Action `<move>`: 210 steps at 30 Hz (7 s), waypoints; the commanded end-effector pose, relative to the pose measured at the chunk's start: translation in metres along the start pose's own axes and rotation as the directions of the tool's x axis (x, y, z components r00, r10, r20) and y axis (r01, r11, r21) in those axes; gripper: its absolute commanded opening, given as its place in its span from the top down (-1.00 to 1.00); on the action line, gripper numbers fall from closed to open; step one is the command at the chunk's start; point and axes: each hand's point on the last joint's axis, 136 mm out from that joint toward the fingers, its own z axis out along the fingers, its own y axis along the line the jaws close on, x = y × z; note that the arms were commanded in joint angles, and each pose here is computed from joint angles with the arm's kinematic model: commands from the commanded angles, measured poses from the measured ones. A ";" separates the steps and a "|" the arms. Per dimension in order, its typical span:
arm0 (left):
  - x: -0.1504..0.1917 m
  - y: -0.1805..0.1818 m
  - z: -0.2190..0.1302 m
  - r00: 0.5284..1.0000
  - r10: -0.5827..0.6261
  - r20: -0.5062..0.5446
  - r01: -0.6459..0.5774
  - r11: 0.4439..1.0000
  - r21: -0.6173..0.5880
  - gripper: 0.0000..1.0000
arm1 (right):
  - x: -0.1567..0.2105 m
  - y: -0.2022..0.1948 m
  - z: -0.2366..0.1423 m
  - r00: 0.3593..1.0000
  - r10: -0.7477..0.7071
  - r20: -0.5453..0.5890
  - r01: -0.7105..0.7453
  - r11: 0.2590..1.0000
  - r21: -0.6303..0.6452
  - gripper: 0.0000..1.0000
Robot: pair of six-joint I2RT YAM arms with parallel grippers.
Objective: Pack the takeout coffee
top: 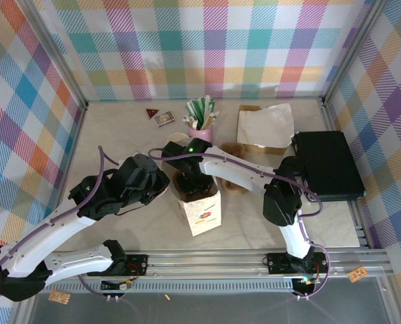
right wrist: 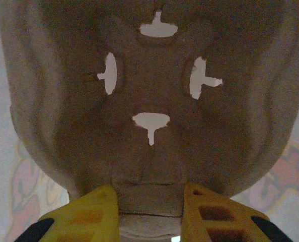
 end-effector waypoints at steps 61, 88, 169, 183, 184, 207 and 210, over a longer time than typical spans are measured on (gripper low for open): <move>-0.008 0.006 -0.024 1.000 0.001 0.029 0.000 1.000 -0.014 1.00 | 0.014 -0.016 0.080 0.999 0.014 -0.036 -0.013 0.999 0.032 0.57; -0.001 0.022 -0.019 0.998 0.065 -0.023 -0.068 0.986 -0.152 1.00 | -0.003 0.002 -0.011 0.999 0.031 0.027 -0.030 0.998 -0.062 -0.19; 0.013 0.014 -0.017 0.845 0.499 -0.190 -0.525 0.842 -0.125 1.00 | -0.063 -0.138 -0.261 0.588 0.020 0.809 -0.015 1.000 -0.014 -0.19; 0.017 0.005 -0.032 0.792 0.591 -0.155 -0.596 0.803 0.016 1.00 | -0.066 -0.162 -0.227 0.643 0.024 0.766 -0.069 0.997 0.026 -0.18; 0.018 0.006 -0.032 0.788 0.593 -0.163 -0.599 0.801 0.019 1.00 | -0.066 -0.163 -0.227 0.645 0.031 0.763 -0.076 0.997 0.024 -0.18; 0.000 0.008 -0.015 0.939 0.344 0.006 -0.344 0.939 0.012 1.00 | -0.026 -0.249 -0.192 0.840 0.318 0.440 -0.402 0.909 0.110 -0.43; 0.000 0.000 -0.012 0.955 0.297 0.025 -0.298 0.953 0.060 1.00 | 0.001 -0.277 -0.175 0.850 0.401 0.341 -0.467 0.874 0.137 -0.57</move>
